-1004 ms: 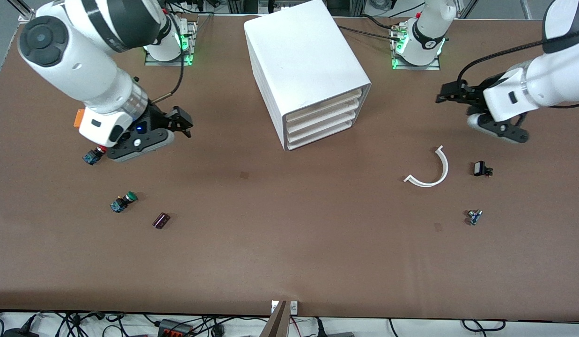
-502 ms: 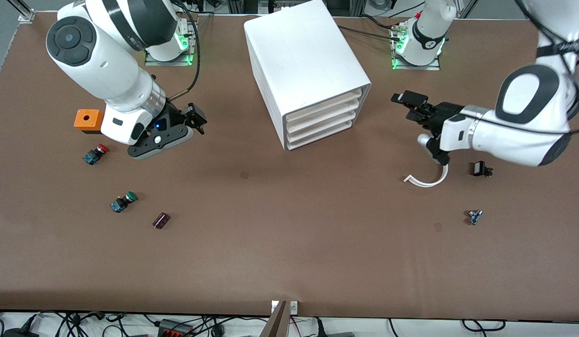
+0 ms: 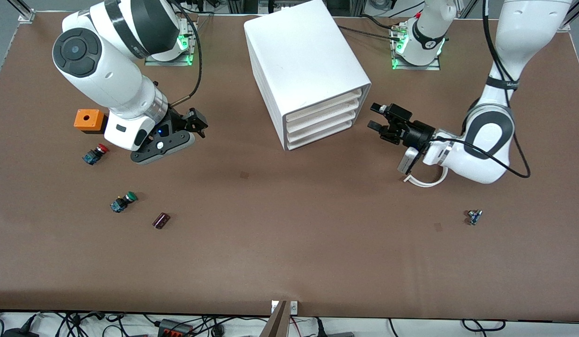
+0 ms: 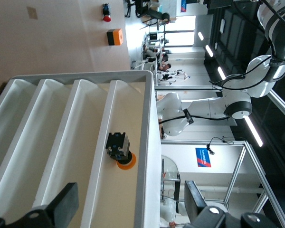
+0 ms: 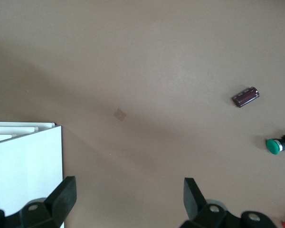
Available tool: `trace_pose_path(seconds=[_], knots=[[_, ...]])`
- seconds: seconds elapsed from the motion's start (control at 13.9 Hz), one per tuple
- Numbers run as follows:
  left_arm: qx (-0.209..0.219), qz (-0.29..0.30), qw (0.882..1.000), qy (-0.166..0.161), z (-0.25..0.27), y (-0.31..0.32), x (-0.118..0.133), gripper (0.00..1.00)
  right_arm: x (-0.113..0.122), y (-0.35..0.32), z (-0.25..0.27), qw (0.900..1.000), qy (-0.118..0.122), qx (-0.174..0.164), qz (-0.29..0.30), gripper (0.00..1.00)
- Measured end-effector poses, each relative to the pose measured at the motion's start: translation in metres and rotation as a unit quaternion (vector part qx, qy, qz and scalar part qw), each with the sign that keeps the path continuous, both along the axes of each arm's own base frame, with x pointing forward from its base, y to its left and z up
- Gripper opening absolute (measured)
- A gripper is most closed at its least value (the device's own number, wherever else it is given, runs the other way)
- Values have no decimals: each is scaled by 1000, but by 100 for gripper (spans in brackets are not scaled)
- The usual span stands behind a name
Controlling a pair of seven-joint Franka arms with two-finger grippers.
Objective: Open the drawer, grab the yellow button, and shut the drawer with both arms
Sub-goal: 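Reach the left gripper to a cabinet drawer handle while the right gripper advances, then grip the drawer handle with the left gripper and pull the drawer open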
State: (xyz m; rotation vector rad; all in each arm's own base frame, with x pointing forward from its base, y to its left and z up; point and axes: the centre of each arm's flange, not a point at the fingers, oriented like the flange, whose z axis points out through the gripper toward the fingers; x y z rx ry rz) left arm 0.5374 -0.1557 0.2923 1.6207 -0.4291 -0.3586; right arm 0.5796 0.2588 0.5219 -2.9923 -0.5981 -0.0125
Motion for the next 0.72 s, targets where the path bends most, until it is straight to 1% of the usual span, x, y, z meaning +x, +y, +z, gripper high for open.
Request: trace_pose_path(seconds=[0.07,0.14,0.22,0.29,0.36,0.43,0.5,0.65,0.72], knots=[[-8,5,1000,3,-8,-7,-7,96,-1,0,8,1000,-6,3,0,100],[-8,8,1000,6,-15,-13,-12,93,-2,0,16,1000,-12,6,0,100],[-4,11,1000,5,-21,-20,-16,91,-3,0,23,1000,-17,8,2,100],[-1,12,1000,3,-25,-26,-20,88,-4,2,25,1000,-17,8,3,100],[1,8,1000,4,-27,-32,-23,88,-6,6,24,1000,-16,8,7,100],[1,4,1000,4,-30,-38,-28,83,-7,11,21,1000,-14,7,11,100],[0,4,1000,0,-35,-43,-32,82,-8,16,16,1000,-10,6,15,100],[-14,9,1000,-15,-49,-46,-43,70,-7,23,4,1000,-2,2,19,100],[-20,8,1000,-15,-57,-49,-50,70,-6,24,-1,1000,3,-1,19,100]])
